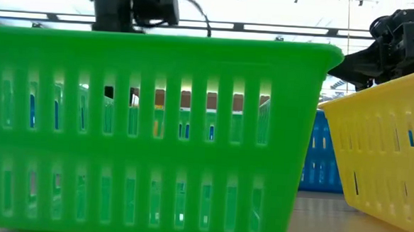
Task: Stack baskets on shelf by color
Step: Put the top left yellow basket on the shelf
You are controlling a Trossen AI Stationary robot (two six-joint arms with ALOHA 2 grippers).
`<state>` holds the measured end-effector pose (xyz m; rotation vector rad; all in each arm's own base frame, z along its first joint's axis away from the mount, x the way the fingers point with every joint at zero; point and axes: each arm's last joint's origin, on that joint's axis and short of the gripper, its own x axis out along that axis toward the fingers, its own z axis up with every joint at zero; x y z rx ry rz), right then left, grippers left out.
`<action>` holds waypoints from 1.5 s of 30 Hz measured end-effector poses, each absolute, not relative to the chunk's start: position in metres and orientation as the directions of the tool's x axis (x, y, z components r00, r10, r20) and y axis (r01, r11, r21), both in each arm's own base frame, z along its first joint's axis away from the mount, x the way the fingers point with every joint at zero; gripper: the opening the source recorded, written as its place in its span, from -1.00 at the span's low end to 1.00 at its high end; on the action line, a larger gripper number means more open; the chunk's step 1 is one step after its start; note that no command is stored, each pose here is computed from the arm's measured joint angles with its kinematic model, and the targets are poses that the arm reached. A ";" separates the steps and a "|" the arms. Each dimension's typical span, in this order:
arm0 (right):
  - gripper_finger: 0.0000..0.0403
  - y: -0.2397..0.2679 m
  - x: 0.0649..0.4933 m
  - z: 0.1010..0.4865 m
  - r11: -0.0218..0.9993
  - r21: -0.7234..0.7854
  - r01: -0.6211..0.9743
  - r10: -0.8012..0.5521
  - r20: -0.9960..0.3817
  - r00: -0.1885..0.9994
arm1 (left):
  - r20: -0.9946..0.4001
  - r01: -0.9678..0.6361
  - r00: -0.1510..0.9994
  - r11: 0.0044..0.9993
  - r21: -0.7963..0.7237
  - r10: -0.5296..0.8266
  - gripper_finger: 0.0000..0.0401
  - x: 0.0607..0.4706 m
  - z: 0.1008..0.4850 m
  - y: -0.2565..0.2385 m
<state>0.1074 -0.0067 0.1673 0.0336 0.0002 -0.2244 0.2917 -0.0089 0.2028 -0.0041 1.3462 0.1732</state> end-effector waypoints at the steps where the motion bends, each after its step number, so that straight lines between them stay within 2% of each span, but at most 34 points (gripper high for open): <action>1: -0.18 -0.007 0.107 0.167 0.974 0.033 0.222 -0.222 -0.004 0.975 | -0.969 -0.127 0.217 0.987 0.095 0.121 -0.95 0.294 0.210 -0.009; 11: -0.18 -0.007 0.107 0.167 0.974 0.032 0.223 -0.223 -0.008 0.975 | -0.967 -0.117 0.222 0.988 0.096 0.120 -0.94 0.302 0.284 -0.011; 15: -0.18 -0.007 0.107 0.167 0.974 0.032 0.223 -0.223 -0.009 0.975 | -0.951 -0.085 0.276 0.989 0.118 0.138 -0.94 0.303 0.321 -0.011; 18: -0.18 -0.007 0.107 0.167 0.974 0.032 0.223 -0.223 -0.009 0.975 | -0.916 -0.058 0.325 0.972 0.229 0.235 -0.94 0.303 0.345 -0.007; 22: -0.18 -0.007 0.107 0.167 0.974 0.032 0.224 -0.224 -0.009 0.975 | -0.850 -0.055 0.330 0.907 0.416 0.410 -0.94 0.300 0.366 0.011; 31: -0.18 -0.007 0.107 0.167 0.975 0.033 0.218 -0.218 -0.010 0.976 | -0.867 -0.098 0.241 0.900 0.426 0.436 -0.94 0.302 0.357 0.078; 36: -0.18 -0.007 0.108 0.166 0.976 0.030 0.218 -0.217 -0.021 0.976 | -0.901 -0.101 0.192 0.921 0.376 0.389 -0.94 0.309 0.341 0.108; 45: -0.18 -0.006 0.108 0.164 0.975 0.042 0.218 -0.216 -0.038 0.976 | -0.936 -0.079 0.089 0.939 0.335 0.341 -0.94 0.317 0.313 0.136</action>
